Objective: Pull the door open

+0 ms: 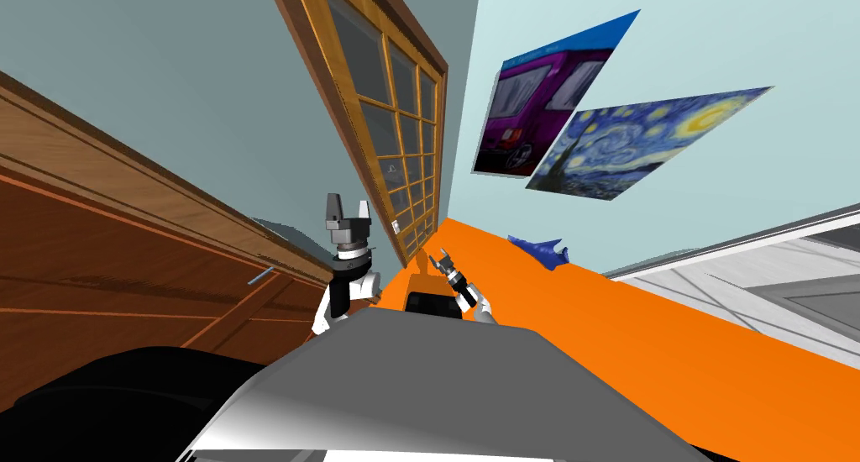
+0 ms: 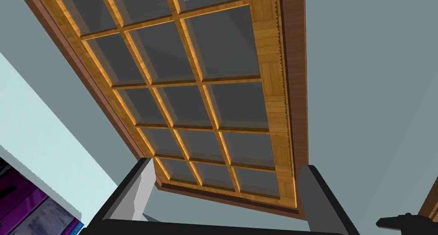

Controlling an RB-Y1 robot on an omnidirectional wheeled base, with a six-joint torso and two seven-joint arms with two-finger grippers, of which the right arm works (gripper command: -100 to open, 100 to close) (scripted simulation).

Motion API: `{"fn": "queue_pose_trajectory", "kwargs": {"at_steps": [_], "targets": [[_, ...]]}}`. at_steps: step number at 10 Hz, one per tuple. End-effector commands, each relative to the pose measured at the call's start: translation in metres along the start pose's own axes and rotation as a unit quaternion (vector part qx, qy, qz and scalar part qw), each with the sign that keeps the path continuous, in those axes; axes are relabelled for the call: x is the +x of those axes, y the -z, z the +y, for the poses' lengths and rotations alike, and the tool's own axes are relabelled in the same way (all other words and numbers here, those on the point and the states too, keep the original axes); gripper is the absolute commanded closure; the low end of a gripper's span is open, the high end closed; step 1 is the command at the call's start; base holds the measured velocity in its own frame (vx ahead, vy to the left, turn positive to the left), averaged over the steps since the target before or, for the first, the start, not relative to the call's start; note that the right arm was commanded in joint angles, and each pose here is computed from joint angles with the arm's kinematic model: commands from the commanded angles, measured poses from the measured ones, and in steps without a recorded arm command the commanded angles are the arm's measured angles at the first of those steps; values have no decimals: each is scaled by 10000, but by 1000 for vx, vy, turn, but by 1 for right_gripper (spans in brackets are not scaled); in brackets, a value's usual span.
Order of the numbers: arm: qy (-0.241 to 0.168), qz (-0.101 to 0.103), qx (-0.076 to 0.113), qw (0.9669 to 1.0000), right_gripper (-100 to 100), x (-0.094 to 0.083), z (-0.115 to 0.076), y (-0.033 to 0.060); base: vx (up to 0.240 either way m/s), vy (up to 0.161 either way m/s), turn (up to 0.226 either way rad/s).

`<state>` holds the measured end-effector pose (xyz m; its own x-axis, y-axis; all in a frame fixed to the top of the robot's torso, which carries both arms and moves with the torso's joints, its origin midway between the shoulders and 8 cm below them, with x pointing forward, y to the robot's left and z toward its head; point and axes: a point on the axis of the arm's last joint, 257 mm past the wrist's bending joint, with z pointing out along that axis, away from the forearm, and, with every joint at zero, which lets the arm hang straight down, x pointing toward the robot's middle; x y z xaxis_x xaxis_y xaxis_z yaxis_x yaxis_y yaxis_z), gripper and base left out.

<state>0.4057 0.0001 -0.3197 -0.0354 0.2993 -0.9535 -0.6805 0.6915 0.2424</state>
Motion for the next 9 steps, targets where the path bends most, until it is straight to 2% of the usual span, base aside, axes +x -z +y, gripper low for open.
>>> {"fn": "queue_pose_trajectory", "kwargs": {"at_steps": [1,3,9], "targets": [[97,98,-61,9999,-100,91,46,1,104,5,22],[263,271,-180,9991,-100,253,134,3,115,12,24],[596,601,-464,9953,-100,574,344,16,133,26,28]]}}
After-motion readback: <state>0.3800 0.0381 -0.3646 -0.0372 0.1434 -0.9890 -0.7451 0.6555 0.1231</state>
